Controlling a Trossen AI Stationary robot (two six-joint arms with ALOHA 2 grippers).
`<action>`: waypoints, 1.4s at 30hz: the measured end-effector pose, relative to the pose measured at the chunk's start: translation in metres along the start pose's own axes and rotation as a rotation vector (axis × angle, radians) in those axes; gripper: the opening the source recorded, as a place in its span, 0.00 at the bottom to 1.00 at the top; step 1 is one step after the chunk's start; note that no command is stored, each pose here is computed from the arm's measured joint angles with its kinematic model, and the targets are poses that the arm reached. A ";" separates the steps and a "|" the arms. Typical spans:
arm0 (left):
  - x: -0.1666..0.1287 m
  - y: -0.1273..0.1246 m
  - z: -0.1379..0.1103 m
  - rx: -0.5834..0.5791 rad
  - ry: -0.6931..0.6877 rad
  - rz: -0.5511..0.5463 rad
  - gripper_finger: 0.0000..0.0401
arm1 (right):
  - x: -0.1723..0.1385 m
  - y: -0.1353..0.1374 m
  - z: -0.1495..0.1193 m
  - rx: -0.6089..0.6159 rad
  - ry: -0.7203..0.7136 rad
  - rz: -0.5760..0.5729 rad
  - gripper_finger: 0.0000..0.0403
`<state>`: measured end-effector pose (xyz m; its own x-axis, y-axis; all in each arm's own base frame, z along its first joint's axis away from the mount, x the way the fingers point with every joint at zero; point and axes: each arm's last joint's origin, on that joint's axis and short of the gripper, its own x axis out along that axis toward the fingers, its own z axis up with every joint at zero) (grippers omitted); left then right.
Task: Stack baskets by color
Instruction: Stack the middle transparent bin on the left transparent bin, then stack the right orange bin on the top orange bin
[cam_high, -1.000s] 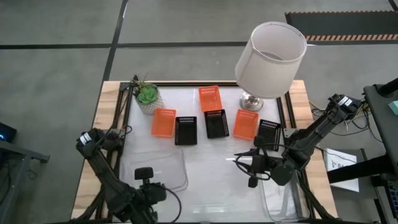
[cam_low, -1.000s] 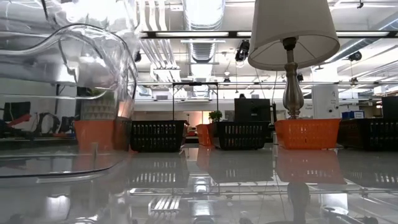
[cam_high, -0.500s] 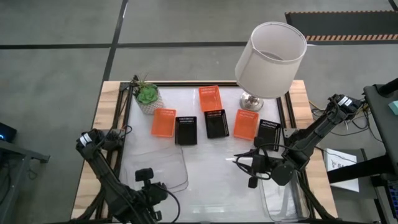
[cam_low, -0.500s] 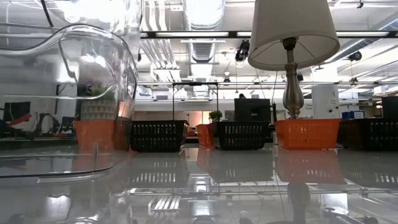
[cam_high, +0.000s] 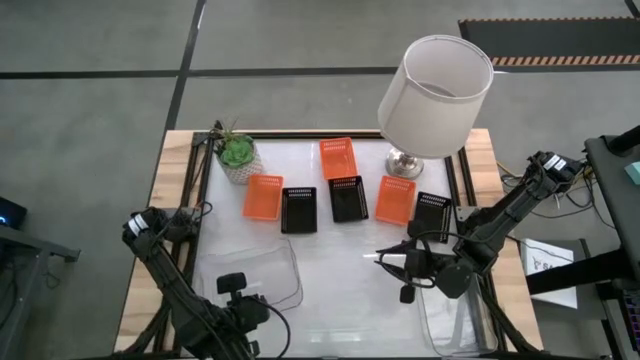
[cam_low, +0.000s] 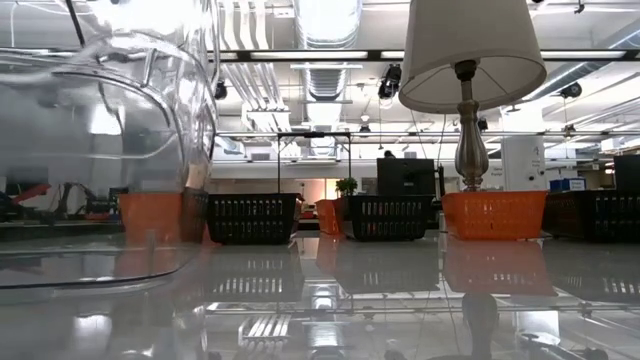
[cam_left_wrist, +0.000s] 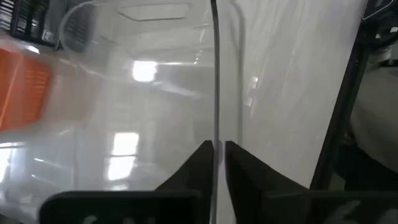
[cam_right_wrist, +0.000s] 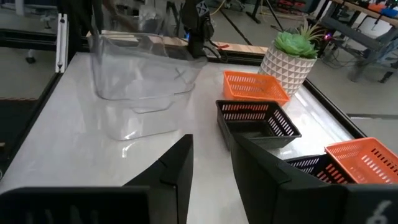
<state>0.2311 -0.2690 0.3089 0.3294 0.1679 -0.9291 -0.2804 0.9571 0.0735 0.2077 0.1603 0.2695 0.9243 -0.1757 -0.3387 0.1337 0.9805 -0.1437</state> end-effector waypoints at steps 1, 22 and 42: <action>0.000 -0.001 0.000 -0.003 0.001 -0.008 0.10 | 0.000 0.000 0.000 0.001 0.001 0.000 0.25; 0.005 0.000 0.032 0.284 -0.231 0.015 0.27 | 0.016 0.025 -0.024 -0.062 0.062 0.004 0.25; 0.082 0.058 0.064 0.506 -0.558 -0.036 0.02 | 0.021 0.030 -0.029 0.023 0.085 0.019 0.13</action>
<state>0.2991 -0.1845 0.2602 0.7765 0.1004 -0.6221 0.1430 0.9334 0.3292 0.2205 0.1833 0.2314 0.8931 -0.1632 -0.4192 0.1258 0.9853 -0.1156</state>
